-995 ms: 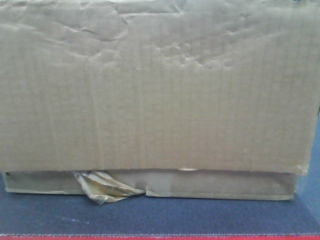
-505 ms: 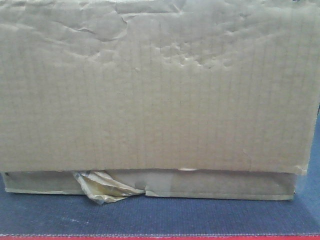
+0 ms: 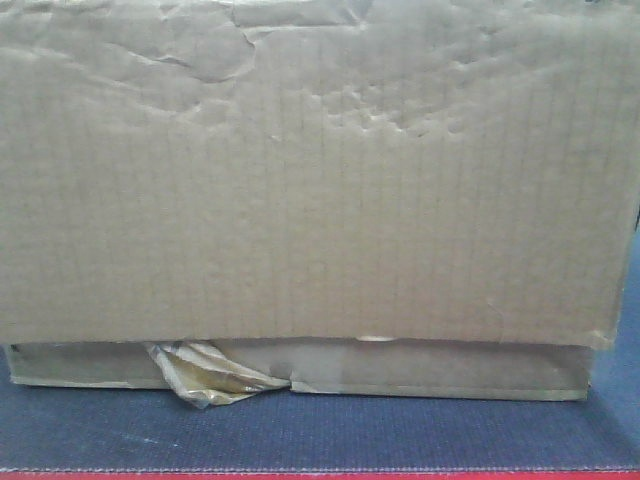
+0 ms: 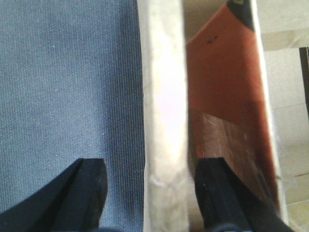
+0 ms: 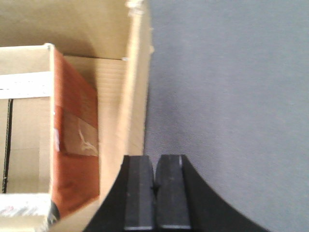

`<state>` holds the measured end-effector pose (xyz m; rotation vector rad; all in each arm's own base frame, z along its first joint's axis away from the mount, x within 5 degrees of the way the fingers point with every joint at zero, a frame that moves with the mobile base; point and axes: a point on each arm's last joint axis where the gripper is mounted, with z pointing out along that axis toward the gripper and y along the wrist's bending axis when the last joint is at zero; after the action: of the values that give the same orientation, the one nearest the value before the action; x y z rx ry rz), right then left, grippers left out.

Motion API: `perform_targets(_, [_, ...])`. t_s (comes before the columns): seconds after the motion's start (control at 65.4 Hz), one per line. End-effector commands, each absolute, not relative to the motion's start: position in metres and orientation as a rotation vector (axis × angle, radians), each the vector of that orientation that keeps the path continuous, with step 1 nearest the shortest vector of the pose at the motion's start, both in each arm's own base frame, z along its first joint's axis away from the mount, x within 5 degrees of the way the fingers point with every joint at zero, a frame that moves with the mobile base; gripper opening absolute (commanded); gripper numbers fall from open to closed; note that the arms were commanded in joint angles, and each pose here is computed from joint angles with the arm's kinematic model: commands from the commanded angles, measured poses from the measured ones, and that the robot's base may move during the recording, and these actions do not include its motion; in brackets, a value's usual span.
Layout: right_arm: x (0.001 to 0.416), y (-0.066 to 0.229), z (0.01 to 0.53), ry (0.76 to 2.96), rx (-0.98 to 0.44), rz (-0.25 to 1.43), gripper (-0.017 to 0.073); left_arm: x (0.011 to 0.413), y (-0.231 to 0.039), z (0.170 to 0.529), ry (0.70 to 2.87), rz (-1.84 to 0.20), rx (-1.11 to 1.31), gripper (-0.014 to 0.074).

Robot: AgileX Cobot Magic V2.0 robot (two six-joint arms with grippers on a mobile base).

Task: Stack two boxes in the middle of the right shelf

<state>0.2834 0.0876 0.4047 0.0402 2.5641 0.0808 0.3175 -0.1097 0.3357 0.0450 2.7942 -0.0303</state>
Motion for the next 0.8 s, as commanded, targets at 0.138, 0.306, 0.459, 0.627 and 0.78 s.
perform_targets(0.138, [0.301,0.101,0.384,2.653,0.043,0.143,0.0326,0.315,-0.108,0.342,2.774,-0.039,0.041,0.0318])
perform_targets(0.306, [0.303,0.109,0.373,2.688,0.018,0.143,0.0321,0.315,-0.107,0.341,2.776,-0.038,0.041,0.0318])
perform_targets(0.459, [0.3,0.108,0.35,2.766,0.015,0.109,0.0295,0.315,-0.107,0.341,2.776,-0.038,0.041,0.0318])
perform_targets(0.627, [0.299,0.108,0.342,2.791,0.014,0.097,0.0295,0.315,-0.107,0.341,2.774,-0.033,0.042,0.0318])
perform_targets(0.78, [0.299,0.108,0.342,2.792,0.042,0.102,0.0295,0.315,-0.107,0.341,2.772,-0.024,0.043,0.0318])
